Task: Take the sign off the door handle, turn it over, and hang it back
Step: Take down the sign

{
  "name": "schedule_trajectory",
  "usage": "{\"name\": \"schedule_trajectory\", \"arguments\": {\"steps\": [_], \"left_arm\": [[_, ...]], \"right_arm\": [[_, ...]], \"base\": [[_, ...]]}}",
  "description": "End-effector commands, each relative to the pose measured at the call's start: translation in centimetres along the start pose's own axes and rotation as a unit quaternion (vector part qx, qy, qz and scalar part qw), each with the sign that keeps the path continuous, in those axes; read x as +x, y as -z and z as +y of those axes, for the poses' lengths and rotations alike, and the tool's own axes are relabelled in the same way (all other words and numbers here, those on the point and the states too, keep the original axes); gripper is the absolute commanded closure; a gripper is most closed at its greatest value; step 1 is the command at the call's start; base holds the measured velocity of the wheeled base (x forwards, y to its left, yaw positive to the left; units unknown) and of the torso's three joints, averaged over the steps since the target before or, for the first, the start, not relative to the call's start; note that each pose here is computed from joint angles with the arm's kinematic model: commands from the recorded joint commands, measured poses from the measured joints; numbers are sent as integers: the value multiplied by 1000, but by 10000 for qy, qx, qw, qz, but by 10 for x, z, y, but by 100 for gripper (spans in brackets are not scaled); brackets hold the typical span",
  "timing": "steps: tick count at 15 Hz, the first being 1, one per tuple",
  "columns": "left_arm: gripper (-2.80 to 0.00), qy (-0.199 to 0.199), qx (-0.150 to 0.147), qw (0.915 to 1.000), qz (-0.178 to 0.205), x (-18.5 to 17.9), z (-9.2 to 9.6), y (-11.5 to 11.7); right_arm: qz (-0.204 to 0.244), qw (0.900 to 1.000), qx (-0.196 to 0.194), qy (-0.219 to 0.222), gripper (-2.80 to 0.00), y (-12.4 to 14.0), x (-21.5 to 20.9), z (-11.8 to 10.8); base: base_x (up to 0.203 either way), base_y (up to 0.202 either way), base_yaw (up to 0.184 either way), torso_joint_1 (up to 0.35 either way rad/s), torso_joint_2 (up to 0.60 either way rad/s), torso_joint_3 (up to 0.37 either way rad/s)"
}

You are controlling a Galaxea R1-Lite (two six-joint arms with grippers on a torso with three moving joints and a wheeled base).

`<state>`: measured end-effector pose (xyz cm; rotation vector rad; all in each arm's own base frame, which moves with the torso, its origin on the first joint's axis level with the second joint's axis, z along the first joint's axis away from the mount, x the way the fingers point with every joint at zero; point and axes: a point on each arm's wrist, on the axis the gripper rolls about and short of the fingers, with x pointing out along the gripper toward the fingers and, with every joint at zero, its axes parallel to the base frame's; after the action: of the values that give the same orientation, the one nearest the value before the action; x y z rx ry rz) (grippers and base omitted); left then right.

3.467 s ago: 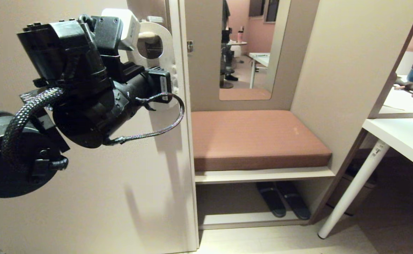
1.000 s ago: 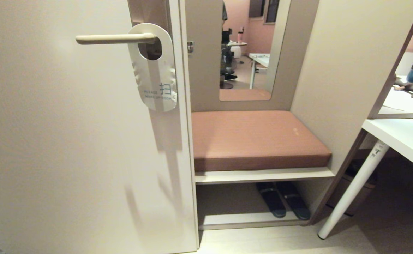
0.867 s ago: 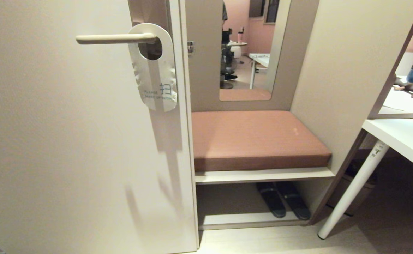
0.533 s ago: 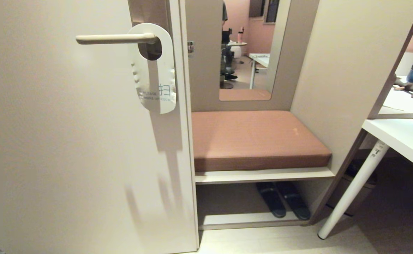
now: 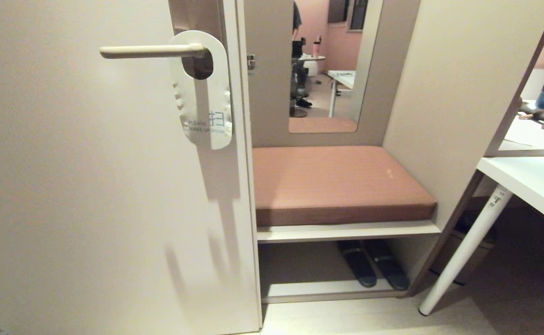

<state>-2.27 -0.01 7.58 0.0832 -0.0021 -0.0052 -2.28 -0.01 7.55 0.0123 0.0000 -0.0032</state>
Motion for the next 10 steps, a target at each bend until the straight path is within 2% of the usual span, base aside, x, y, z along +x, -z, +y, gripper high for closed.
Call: {"name": "schedule_trajectory", "arguments": {"steps": [1, 10], "left_arm": [[0, 20, 14, 10000, 0, 0, 0, 0], [0, 12, -2, 10000, 1, 0, 0, 0]], "right_arm": [[0, 10000, 0, -1, 0, 0, 0, 0], [0, 10000, 0, -1, 0, 0, 0, 0]], "base": [[0, 0, 0, 0, 0, 0], [0, 0, 0, 0, 0, 0]]}}
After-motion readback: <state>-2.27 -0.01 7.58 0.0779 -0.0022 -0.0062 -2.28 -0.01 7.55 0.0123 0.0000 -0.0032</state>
